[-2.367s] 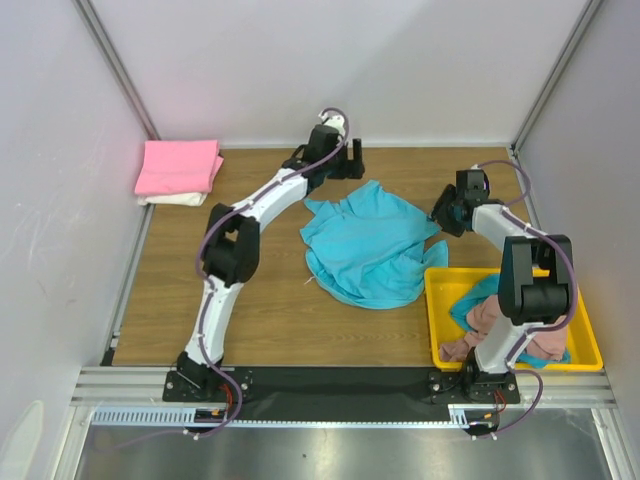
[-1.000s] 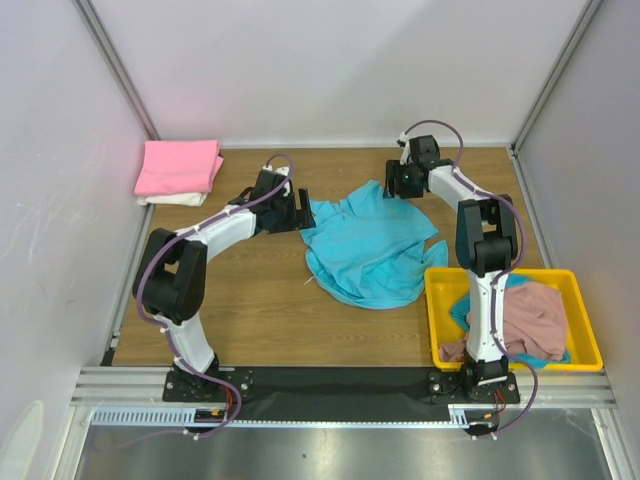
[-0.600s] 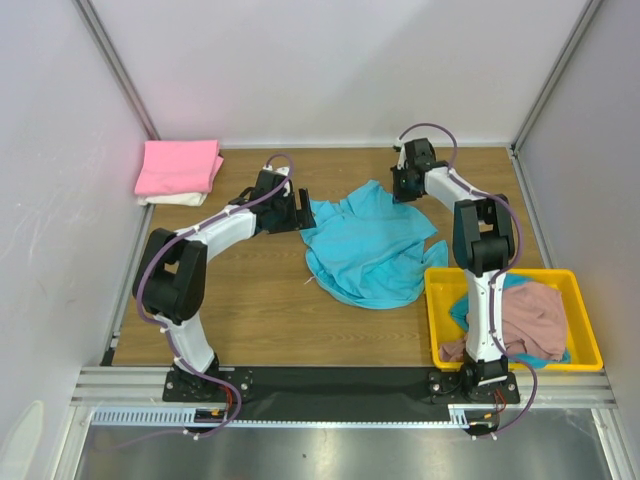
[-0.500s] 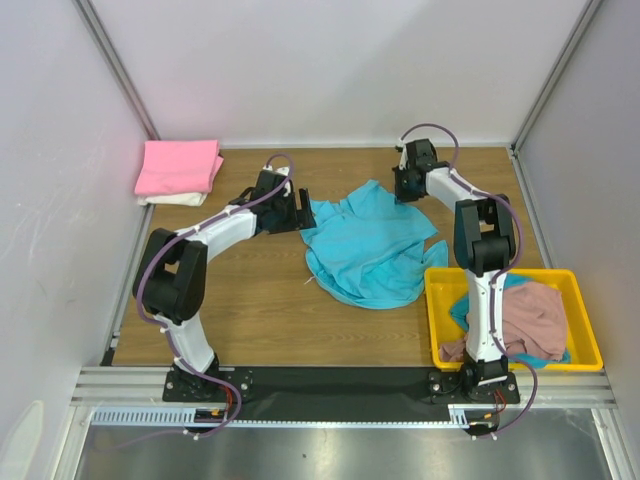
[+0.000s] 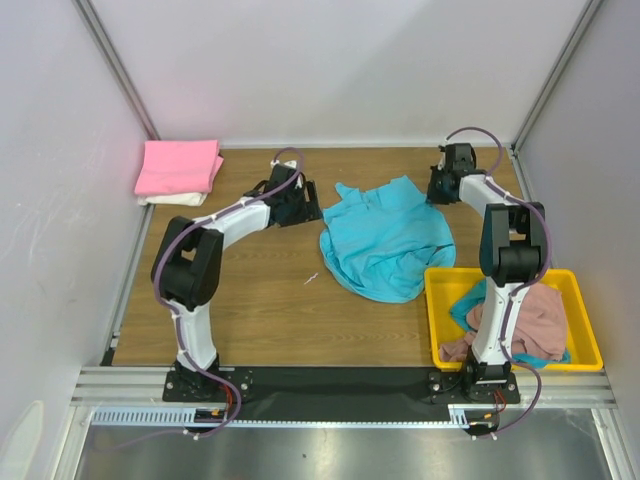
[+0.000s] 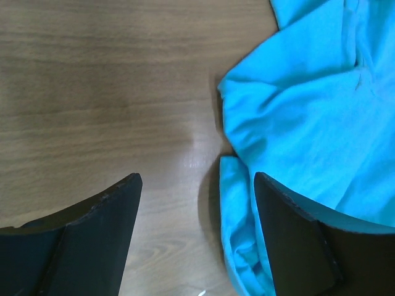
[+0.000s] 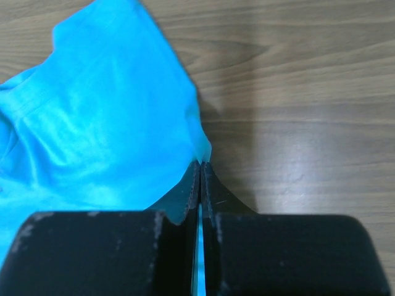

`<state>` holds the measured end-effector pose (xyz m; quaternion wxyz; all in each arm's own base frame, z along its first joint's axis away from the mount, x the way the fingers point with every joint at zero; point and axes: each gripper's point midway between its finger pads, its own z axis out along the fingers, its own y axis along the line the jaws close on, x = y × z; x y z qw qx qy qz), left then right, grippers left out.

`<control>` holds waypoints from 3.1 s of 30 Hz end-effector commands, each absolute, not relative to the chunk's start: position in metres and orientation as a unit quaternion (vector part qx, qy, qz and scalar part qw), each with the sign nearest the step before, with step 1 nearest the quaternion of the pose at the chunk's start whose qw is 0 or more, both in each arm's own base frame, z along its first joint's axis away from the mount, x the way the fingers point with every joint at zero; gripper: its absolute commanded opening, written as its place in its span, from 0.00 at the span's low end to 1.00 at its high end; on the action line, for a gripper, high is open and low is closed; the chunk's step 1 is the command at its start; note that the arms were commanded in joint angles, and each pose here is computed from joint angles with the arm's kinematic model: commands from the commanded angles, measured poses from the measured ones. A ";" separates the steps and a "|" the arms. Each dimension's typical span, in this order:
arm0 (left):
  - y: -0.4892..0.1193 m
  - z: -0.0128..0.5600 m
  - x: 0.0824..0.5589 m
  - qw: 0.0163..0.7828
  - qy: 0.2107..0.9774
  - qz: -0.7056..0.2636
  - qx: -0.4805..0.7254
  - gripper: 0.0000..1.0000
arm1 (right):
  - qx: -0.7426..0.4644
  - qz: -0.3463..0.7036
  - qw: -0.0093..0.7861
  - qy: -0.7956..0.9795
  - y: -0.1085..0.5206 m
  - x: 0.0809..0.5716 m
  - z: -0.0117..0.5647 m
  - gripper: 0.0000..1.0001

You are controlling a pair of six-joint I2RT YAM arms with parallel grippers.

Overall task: Fold and stack the t-shirts
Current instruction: Flatten the tshirt out

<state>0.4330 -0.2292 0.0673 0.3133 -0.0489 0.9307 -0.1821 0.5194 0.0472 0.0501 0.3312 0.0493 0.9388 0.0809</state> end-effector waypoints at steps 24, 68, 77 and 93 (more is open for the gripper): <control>-0.327 0.078 0.577 0.427 0.876 -0.222 -0.042 0.77 | 0.038 0.147 0.351 0.924 0.077 0.507 0.066 0.00; -0.319 0.011 0.581 0.331 0.877 -0.228 -0.264 0.00 | 0.050 0.174 0.350 0.919 0.084 0.513 0.062 0.00; -0.229 0.102 0.582 0.441 0.852 -0.138 -0.248 0.00 | 0.076 0.168 0.389 0.903 0.065 0.524 0.089 0.00; -0.107 0.131 0.482 0.448 0.834 0.011 -0.320 0.01 | 0.095 0.147 0.444 0.879 0.050 0.516 0.129 0.00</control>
